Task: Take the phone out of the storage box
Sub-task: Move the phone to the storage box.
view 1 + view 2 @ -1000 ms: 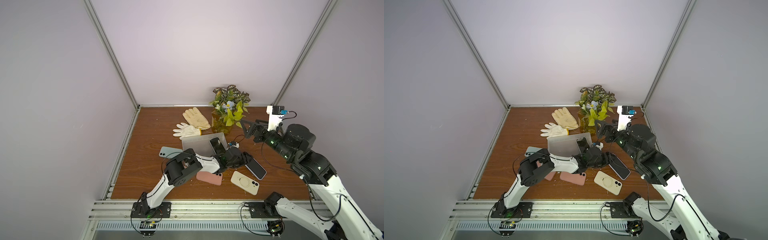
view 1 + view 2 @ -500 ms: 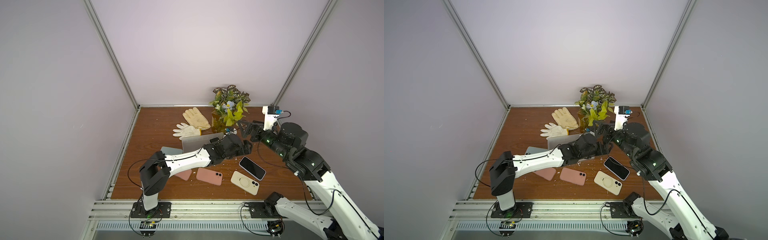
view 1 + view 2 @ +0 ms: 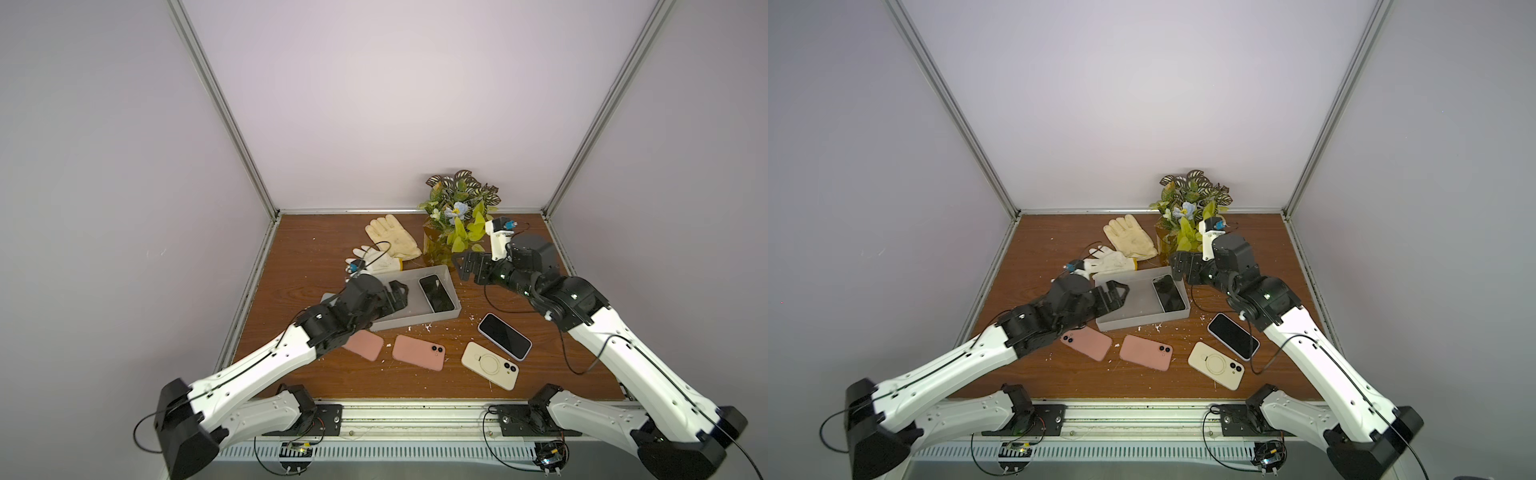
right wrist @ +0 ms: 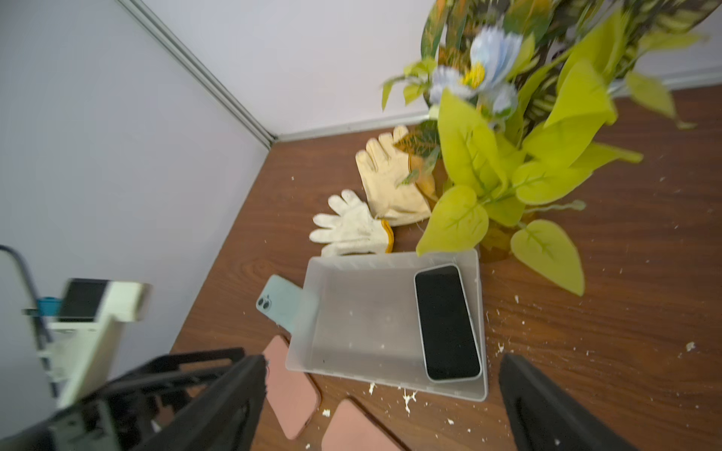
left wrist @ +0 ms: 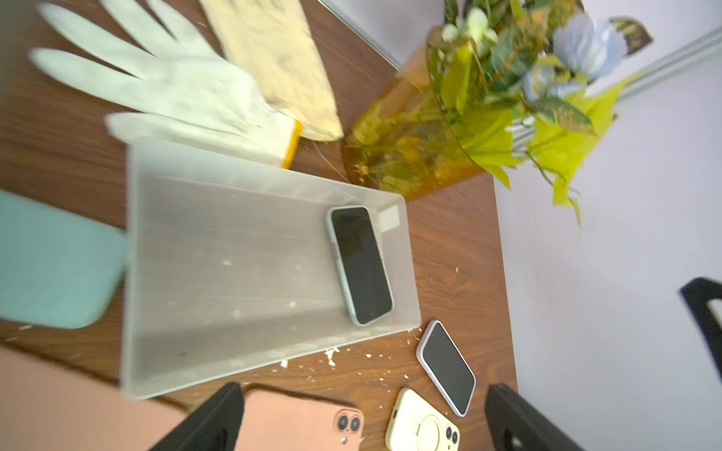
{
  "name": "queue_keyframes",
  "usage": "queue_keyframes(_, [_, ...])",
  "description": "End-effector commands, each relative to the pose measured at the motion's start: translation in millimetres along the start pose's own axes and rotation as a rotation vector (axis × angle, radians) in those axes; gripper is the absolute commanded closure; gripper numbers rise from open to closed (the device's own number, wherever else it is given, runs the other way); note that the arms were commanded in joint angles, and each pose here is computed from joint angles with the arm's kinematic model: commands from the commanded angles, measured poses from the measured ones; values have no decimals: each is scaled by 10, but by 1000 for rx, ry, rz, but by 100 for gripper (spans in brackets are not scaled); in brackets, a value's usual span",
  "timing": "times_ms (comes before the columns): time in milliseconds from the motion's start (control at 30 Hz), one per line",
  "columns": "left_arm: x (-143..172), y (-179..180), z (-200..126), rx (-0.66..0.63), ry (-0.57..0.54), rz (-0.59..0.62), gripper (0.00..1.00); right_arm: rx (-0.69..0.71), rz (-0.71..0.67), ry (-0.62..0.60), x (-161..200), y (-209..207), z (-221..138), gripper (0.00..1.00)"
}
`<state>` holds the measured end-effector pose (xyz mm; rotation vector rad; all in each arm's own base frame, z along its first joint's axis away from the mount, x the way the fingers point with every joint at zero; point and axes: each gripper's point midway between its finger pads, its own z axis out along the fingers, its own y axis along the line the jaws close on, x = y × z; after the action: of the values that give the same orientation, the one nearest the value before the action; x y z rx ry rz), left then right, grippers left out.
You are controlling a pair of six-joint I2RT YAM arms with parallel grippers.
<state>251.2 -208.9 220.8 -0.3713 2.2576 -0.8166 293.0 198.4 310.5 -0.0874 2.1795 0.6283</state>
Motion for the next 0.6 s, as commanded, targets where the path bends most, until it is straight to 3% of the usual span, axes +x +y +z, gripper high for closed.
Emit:
queue_keyframes(0, [-62,493,-230,-105,-7,-2,0,-11,-32,177,375,21,280,1])
queue_keyframes(200, [-239,693,-376,-47,0,-40,1,88,-148,459,1103,-123,798,1])
queue_keyframes(567, [-153,423,-188,111,107,-24,1,321,-413,624,1345,-561,1595,1])
